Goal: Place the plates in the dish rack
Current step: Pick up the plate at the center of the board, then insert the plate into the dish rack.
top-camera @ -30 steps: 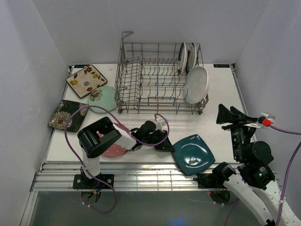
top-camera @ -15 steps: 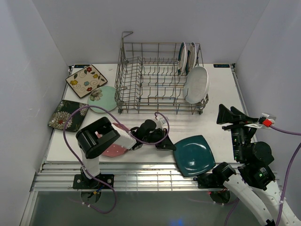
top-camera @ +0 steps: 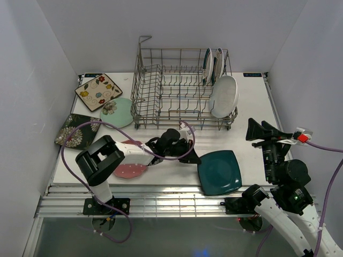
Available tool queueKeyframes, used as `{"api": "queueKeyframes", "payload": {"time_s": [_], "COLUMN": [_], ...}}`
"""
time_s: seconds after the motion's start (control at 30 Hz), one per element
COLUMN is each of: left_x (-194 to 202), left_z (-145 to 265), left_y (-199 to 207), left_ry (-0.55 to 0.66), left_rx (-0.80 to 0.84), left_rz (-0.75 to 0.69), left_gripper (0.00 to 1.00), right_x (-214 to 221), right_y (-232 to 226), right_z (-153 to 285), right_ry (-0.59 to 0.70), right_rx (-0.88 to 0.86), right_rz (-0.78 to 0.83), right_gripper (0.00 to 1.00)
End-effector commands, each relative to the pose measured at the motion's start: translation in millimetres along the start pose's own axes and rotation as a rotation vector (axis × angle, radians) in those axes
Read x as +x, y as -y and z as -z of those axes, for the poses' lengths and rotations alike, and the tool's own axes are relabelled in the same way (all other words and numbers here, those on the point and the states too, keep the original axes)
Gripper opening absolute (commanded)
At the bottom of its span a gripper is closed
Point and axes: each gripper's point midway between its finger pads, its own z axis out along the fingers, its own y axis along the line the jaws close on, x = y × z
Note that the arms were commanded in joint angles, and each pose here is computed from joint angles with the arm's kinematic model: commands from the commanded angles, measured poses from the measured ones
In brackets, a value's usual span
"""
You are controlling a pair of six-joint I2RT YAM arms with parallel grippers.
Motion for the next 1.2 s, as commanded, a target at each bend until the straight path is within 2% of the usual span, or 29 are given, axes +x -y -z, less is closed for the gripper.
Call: {"api": "queueKeyframes", "payload": {"time_s": [0.0,0.57,1.17], "left_x": [-60.3,-110.5,-151.0], "left_z": [17.0,31.9,61.5], "left_y": [46.4,72.8,86.3], "left_ry": [0.162,0.283,0.398], "left_rx": [0.084,0.050,-0.072], "left_rz": [-0.109,-0.266,-0.449], "left_gripper": [0.00,0.00,0.00], "right_x": [-6.7,-8.4,-0.5], "right_y": [-3.2,-2.2,0.3], "right_z": [-1.2,1.3,1.8], "right_ry": [0.021,0.017,-0.007], "right_rx": [-0.003,-0.002,0.007], "right_rz": [-0.033,-0.035,-0.031], "right_gripper": [0.66,0.66,0.66]}}
